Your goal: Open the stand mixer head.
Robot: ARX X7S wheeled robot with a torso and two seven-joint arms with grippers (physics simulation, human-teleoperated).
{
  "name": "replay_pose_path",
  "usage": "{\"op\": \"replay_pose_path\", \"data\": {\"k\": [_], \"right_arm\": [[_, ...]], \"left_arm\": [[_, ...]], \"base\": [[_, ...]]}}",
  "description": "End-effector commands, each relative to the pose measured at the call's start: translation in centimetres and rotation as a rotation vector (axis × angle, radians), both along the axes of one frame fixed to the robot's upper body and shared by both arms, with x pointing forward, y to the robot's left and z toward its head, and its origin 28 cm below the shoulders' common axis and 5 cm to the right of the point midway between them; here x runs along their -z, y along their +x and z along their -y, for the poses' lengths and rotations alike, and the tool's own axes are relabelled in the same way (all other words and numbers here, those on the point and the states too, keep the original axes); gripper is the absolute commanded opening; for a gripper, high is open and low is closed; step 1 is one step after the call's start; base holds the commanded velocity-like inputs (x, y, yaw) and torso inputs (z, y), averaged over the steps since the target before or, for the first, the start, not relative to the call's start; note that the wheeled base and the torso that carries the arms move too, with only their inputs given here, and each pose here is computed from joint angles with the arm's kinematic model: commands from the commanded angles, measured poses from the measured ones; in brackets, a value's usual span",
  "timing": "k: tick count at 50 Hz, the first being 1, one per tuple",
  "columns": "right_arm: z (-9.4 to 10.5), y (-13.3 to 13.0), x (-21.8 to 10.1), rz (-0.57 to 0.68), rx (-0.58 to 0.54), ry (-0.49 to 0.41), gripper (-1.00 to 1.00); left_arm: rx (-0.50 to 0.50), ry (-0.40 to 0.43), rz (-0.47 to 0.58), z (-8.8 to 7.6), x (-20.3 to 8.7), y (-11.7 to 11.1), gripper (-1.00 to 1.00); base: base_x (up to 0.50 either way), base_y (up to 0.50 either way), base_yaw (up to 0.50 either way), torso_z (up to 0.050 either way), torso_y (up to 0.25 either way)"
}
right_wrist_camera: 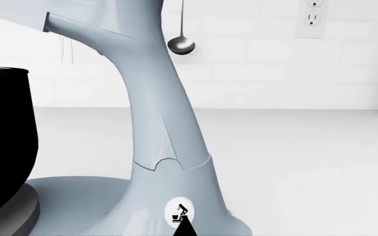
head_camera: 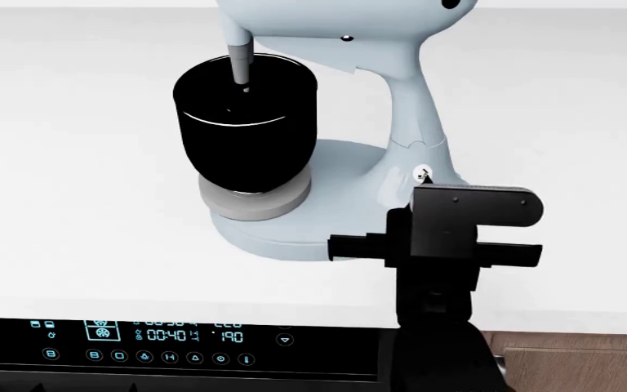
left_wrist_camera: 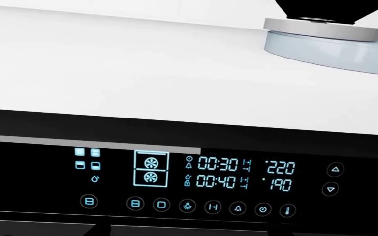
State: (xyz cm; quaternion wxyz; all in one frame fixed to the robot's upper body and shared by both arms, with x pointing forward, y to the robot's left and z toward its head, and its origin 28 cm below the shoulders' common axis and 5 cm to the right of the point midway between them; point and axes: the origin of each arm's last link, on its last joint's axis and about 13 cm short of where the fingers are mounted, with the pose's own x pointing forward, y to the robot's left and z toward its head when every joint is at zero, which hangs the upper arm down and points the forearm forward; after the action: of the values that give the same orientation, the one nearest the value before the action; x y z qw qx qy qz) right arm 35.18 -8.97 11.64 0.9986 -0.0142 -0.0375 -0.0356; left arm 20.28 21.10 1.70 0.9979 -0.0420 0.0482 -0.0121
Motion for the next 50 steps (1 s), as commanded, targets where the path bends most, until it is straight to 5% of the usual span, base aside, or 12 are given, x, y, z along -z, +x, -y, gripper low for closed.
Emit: {"op": "replay_pose_path", "data": {"k": [1,26,30,31,32,34,35,37,40,42,50], "right_arm": [[-0.3,0.6,0.3,-0.017,-0.014,0.022,-1.0],[-0.2,0.9,0.5,-0.029,0.004,-0.002,-1.0],[0.3,-3.7,-0.2,0.104,-0.014,-0.051,-1.0],[0.9,-5.8,0.0,0.132,0.092,-0.062,-1.0],[1.1,-7.0,-0.1,0.183,0.042,-0.036,1.0],[2.0,-10.5,1.5,0.161,0.041,-0.119,1.0],[2.3,-12.3,1.9,0.182,0.031,-0.051,1.0],[2.5,-14.0,2.9,0.139,-0.014,-0.084,1.0],[2.6,-14.6,3.7,0.129,0.045,-0.086,1.0],[2.4,-14.4,3.1,0.197,0.026,-0.135,1.0],[1.8,-14.1,4.5,0.125,-0.009,-0.134,1.0]], "left_arm": [[-0.022,0.026,0.052,-0.1,-0.2,0.3,1.0],[-0.018,0.026,0.048,0.0,-0.1,0.3,1.0],[-0.018,0.028,0.047,0.0,-0.1,0.3,1.0],[-0.016,0.024,0.044,0.0,0.0,0.3,1.0],[-0.017,0.026,0.044,0.0,0.0,0.3,1.0],[-0.018,0.022,0.044,-0.1,0.1,0.4,1.0],[-0.016,0.022,0.039,-0.1,0.1,0.4,1.0],[-0.014,0.021,0.037,0.0,0.2,0.4,1.0],[-0.01,0.025,0.038,0.1,0.2,0.3,1.0],[-0.013,0.027,0.044,0.1,0.1,0.3,1.0],[-0.014,0.033,0.047,0.1,0.1,0.2,1.0]], "base": [[0.0,0.0,0.0,0.0,0.0],[0.0,0.0,0.0,0.0,0.0],[0.0,0.0,0.0,0.0,0.0],[0.0,0.0,0.0,0.0,0.0],[0.0,0.0,0.0,0.0,0.0],[0.0,0.0,0.0,0.0,0.0],[0.0,0.0,0.0,0.0,0.0],[0.0,0.0,0.0,0.0,0.0],[0.0,0.0,0.0,0.0,0.0],[0.0,0.0,0.0,0.0,0.0],[0.0,0.0,0.0,0.0,0.0]]}}
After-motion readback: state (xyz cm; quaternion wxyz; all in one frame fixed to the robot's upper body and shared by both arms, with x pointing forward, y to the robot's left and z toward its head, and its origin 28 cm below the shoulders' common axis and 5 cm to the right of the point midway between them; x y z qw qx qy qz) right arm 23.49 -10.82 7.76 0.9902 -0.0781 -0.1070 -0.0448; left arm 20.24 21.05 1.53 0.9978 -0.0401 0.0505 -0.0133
